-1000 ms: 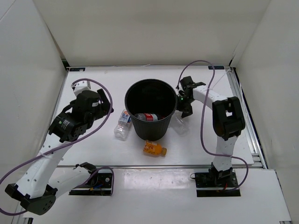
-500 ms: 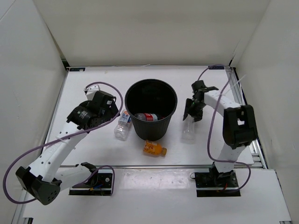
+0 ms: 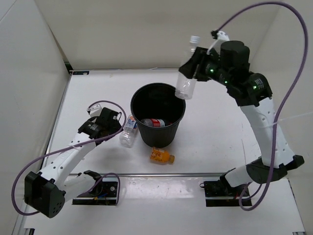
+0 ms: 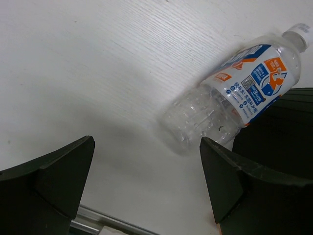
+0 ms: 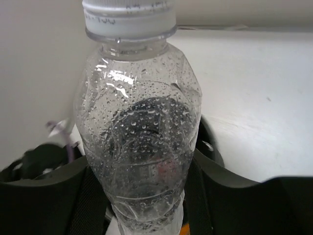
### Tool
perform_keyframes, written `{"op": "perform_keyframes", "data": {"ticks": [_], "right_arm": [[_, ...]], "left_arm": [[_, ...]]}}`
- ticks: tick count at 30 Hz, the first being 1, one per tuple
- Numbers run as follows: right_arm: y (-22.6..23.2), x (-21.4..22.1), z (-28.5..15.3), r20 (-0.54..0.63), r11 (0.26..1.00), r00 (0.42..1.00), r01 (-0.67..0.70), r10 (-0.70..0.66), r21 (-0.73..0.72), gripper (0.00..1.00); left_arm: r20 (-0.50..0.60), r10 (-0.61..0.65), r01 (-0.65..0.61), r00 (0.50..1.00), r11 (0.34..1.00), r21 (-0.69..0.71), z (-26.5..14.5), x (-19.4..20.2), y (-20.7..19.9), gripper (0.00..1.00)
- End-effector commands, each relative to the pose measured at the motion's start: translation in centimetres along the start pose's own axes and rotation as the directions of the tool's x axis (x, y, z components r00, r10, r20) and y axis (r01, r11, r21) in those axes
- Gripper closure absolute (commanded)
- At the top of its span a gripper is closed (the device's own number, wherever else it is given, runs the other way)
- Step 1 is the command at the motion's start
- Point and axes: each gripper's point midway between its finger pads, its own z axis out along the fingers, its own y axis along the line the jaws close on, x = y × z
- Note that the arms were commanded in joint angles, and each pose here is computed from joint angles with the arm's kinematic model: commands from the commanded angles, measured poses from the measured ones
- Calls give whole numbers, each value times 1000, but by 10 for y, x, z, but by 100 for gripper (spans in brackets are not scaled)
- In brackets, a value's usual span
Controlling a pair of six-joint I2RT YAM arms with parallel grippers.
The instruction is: Put the plastic bottles in the bin
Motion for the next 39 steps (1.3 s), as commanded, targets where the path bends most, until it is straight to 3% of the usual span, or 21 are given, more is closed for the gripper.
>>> {"op": "perform_keyframes", "data": {"ticks": [1,2,5,8,10,17,28,37,38,39], "right_arm": [[21,29,27,-83,983,979,185,-186,-16,57],[24,39,37,-110,978,972,208,-209,-21,55],[40,85,51,-230,968,941,230,-248,-101,0],[47,111,47,-308,958,907,262,-286,-116,0],[53,108,37,-282,951,909,279,-306,-134,0],[51,105,7,-240,939,912,298,-333,-171,0],[37,108,-9,-256,944,911,294,-324,-149,0],[18,109,-7,-281,955,913,275,-295,-109,0],[15,105,-9,-271,957,918,272,-290,-101,0],[12,106,-8,-280,962,920,258,-274,-94,0]], "left_arm": [[0,-27,27,1000,995,99,9,0,-24,0],[-13,-11,12,1000,995,99,15,4,-27,0],[-36,50,-46,998,993,109,29,8,-39,0],[-89,149,-137,985,983,122,48,20,-51,0],[-79,192,-179,978,973,148,51,14,-63,0],[47,244,-245,969,907,342,49,-9,-113,0],[-78,347,-280,935,853,440,81,35,-136,0],[-150,269,-204,952,916,345,101,44,-107,22],[-134,264,-209,955,923,324,97,39,-102,31],[-128,254,-208,959,933,293,95,32,-96,33]]}}
